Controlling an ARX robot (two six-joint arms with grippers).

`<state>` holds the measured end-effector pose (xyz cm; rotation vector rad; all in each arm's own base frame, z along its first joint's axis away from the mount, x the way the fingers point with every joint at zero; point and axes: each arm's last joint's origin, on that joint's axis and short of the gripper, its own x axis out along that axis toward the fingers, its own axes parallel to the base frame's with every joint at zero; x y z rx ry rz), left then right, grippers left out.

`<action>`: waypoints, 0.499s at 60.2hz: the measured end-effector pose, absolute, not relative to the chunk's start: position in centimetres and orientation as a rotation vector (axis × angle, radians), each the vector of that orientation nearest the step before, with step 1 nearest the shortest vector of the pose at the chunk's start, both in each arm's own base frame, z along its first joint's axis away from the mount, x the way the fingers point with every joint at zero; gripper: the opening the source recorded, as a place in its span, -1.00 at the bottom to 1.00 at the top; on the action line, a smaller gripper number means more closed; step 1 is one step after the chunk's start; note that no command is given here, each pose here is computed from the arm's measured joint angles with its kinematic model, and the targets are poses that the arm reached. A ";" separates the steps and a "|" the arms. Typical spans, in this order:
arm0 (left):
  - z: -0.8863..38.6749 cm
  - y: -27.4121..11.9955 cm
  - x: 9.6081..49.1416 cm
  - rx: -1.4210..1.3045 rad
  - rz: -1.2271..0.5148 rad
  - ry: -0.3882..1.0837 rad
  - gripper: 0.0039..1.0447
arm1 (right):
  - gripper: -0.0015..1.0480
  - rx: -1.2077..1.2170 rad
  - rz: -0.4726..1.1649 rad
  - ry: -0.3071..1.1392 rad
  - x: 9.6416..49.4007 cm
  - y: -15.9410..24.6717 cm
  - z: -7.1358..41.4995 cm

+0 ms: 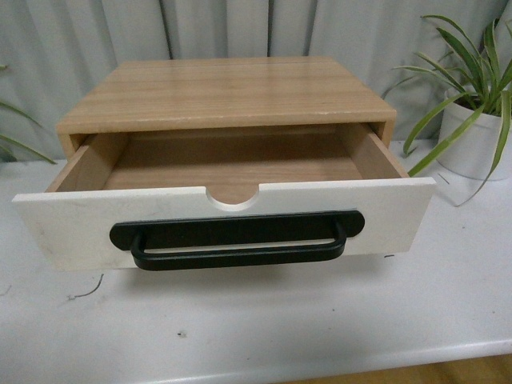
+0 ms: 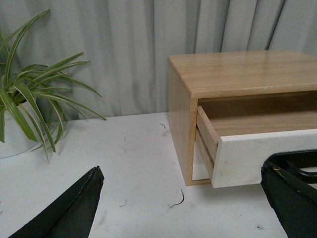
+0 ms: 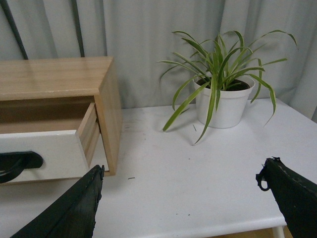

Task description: Close drawer sideways

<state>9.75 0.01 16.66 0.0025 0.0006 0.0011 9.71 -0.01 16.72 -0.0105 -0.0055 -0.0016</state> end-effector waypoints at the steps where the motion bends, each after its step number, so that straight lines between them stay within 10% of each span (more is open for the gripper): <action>1: 16.7 0.0 9.8 0.002 0.001 0.001 0.88 | 0.88 -0.010 -0.001 -0.006 9.7 0.0 16.7; 30: 16.7 0.0 9.8 0.002 0.001 0.001 0.88 | 0.88 -0.010 -0.002 -0.005 9.7 0.0 16.7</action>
